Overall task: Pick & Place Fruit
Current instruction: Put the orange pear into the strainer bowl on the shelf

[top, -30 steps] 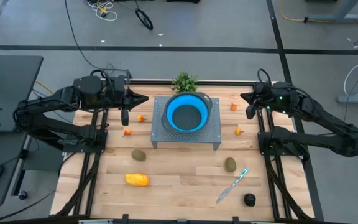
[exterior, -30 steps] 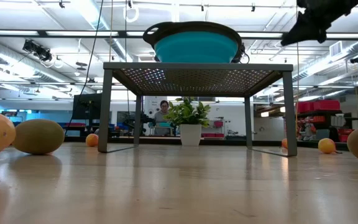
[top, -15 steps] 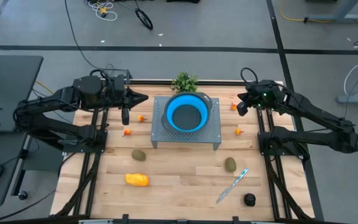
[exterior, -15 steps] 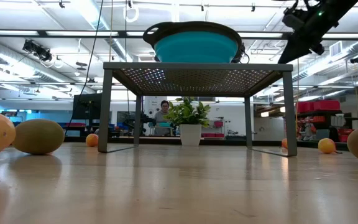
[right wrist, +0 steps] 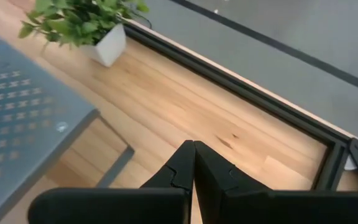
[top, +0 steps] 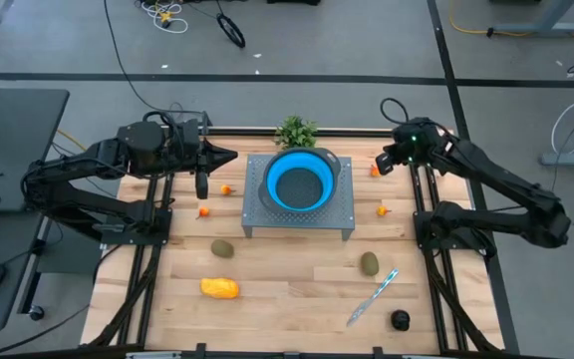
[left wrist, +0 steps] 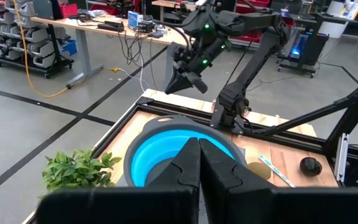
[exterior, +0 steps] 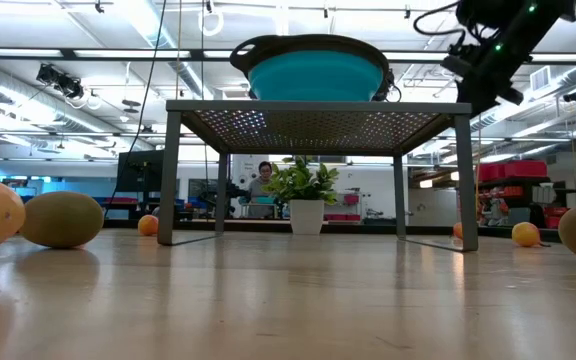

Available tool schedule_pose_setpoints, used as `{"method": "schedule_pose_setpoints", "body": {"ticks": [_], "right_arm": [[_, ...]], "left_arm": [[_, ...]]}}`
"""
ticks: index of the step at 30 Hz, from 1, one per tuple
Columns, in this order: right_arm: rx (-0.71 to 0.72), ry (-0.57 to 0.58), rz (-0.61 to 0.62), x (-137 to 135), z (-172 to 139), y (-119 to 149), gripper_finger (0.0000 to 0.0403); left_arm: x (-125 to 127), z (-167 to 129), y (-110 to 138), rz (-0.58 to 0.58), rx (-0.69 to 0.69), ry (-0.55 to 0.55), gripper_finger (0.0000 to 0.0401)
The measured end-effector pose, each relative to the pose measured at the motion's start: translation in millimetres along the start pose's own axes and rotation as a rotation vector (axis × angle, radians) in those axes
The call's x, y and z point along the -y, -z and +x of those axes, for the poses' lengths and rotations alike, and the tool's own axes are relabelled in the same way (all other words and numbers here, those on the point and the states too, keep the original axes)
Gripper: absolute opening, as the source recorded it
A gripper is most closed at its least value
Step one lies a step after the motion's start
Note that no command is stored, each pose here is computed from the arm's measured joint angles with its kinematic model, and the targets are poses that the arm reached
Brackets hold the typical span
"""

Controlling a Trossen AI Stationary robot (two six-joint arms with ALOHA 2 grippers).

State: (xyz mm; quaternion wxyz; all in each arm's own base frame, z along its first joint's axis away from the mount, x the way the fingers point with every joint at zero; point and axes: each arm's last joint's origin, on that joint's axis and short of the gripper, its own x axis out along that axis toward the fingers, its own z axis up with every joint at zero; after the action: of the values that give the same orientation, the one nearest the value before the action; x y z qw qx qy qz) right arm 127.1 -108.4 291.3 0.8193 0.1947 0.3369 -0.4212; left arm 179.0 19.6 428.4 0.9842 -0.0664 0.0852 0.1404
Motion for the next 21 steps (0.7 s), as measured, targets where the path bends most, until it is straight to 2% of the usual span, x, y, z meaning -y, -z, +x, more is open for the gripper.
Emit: {"method": "schedule_pose_setpoints", "body": {"ticks": [9,17,21], "right_arm": [[-0.031,0.016,0.043,16,8,-4,0.0015],[-0.036,0.022,0.159,20,9,-4,0.0015],[-0.120,-0.006,0.179,19,14,1,0.0018]], "left_arm": [[0,0,0,0.000,0.000,-0.001,0.0003],[0,0,0,0.000,0.001,-0.009,0.0004],[0,0,0,0.000,0.001,-0.009,0.0004]]}}
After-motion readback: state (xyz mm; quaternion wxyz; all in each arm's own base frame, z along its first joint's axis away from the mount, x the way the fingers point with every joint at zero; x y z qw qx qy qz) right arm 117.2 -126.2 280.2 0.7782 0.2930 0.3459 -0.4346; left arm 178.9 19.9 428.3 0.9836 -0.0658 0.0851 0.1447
